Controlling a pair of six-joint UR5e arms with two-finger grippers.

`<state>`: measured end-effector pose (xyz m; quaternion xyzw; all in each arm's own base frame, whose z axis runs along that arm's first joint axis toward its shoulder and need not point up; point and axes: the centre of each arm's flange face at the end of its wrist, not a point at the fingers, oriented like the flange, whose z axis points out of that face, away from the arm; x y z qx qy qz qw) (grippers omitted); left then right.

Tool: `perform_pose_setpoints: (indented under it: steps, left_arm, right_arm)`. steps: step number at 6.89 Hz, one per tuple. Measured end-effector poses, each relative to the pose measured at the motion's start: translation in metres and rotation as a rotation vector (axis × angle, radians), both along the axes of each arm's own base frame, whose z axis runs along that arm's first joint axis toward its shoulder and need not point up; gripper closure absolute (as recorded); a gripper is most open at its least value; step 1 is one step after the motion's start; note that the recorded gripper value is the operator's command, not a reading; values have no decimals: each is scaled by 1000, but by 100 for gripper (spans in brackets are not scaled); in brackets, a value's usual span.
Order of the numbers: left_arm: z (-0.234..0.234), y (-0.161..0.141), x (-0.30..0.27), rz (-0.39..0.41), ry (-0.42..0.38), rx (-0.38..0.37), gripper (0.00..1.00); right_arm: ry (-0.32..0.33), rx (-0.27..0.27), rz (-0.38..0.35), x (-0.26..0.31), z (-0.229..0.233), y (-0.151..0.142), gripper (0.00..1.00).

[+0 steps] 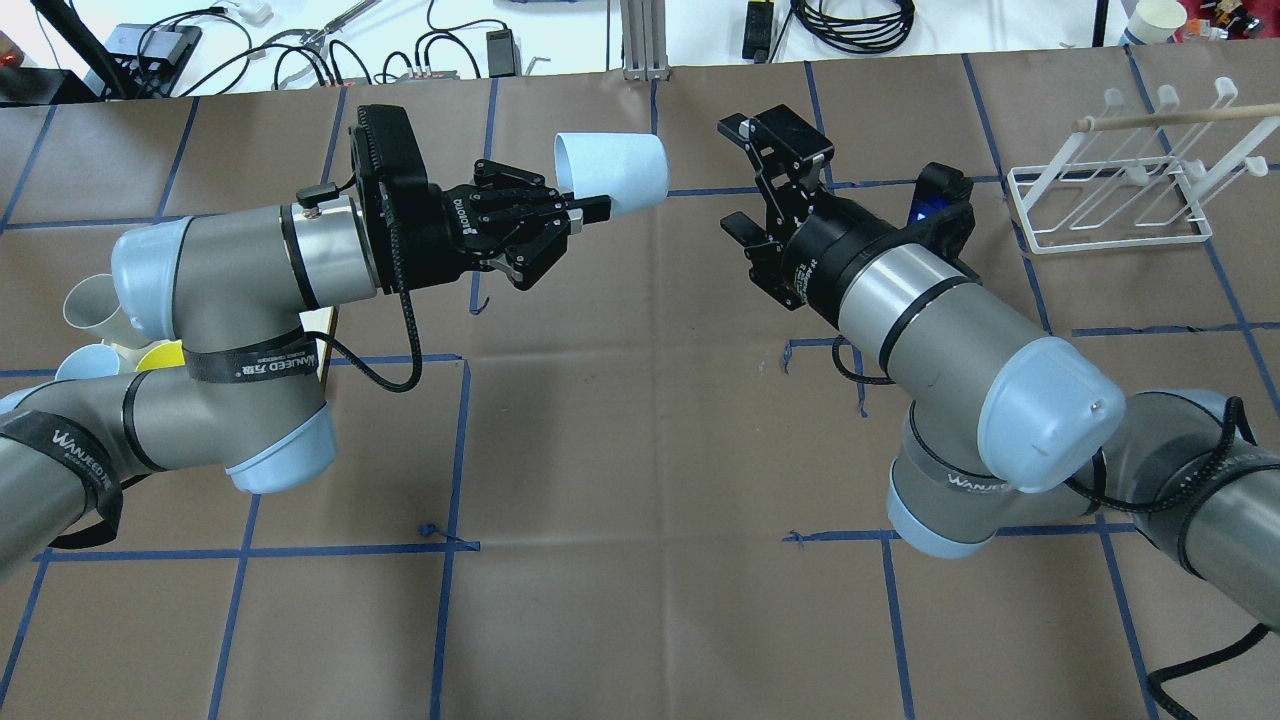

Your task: Transfer IKEA cup to right arm and place on rack

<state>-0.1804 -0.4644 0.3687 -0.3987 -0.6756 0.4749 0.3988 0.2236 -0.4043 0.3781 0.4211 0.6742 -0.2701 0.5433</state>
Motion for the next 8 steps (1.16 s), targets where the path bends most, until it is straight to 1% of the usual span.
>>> perform_pose_setpoints:
  steps: [3,4,5,6,8]
  left_arm:
    - [4,2,0,16,15,9,100]
    - [5,3,0,21,20,13,100]
    - [5,3,0,24,22,15,100]
    - [6,3,0,24,23,16,100]
    - [6,3,0,25,23,17,100]
  right_arm:
    - [16,3,-12,19,-13,2,2]
    - [-16,14,-32,20,-11,1,2]
    - [-66,23,-58,22,-5,-1,2]
    - [-97,25,-70,27,-1,-4,2]
    - [-114,18,-58,40,-4,-12,1]
